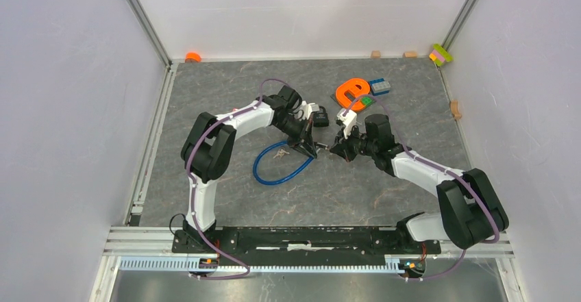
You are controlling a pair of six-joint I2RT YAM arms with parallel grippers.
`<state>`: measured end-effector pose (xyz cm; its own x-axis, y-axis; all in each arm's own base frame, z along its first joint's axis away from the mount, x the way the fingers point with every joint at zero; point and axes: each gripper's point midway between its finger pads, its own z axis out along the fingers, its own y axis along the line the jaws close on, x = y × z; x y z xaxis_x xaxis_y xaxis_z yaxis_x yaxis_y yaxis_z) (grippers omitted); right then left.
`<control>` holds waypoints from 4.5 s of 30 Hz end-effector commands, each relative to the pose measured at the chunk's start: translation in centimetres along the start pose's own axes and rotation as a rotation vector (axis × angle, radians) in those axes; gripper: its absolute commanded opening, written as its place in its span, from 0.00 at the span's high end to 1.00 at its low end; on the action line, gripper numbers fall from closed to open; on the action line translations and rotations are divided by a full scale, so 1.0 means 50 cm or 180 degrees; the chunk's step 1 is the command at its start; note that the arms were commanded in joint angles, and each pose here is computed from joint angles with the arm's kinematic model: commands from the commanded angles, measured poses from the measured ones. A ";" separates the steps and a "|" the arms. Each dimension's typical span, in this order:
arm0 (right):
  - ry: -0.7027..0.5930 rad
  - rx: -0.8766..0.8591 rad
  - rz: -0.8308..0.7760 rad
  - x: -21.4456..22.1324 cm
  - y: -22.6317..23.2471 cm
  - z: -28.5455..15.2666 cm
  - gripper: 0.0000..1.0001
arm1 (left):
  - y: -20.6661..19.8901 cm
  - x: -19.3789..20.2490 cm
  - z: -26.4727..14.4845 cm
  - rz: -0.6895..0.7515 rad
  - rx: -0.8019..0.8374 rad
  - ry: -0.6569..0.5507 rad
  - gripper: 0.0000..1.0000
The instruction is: Unlock with the key
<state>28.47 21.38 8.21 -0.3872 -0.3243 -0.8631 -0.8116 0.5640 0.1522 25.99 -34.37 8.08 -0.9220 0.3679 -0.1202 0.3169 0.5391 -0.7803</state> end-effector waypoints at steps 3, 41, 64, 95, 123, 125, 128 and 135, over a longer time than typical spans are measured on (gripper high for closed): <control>-0.0158 0.0327 -0.0063 -0.053 -0.045 -0.004 1.00 | -0.048 0.001 -0.021 0.0501 -0.0030 0.0057 0.98; -0.0570 0.0377 -0.0392 -0.086 -0.061 -0.048 1.00 | 0.010 0.152 -0.305 0.2348 -0.1650 0.0694 0.98; -0.0638 0.0472 -0.0628 -0.157 -0.081 0.046 1.00 | 0.268 0.240 -0.409 0.2808 -0.3279 0.1534 0.98; -0.0347 0.0803 -0.0500 -0.073 -0.109 0.133 1.00 | 0.411 0.303 -0.448 0.2796 -0.3469 0.2385 0.52; -0.0100 0.0827 -0.0290 -0.026 -0.106 0.180 0.89 | 0.264 0.163 -0.592 0.2452 -0.3819 0.0540 0.08; -0.0074 0.0825 -0.0292 -0.026 -0.107 0.180 0.83 | 0.248 0.138 -0.598 0.2385 -0.3857 0.0249 0.07; -0.0063 0.0813 -0.0308 -0.031 -0.104 0.175 0.76 | 0.223 0.103 -0.604 0.2277 -0.3858 -0.0190 0.02; -0.0180 0.0812 -0.0491 -0.091 -0.094 0.135 0.61 | 0.164 0.040 -0.602 0.2097 -0.3630 -0.1081 0.00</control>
<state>35.63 24.79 3.01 -0.3427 -0.4073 -0.8466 -0.7197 0.6930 -0.0421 31.58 -3.85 16.13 -0.4968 0.8129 -0.3041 0.6826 0.5823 0.4416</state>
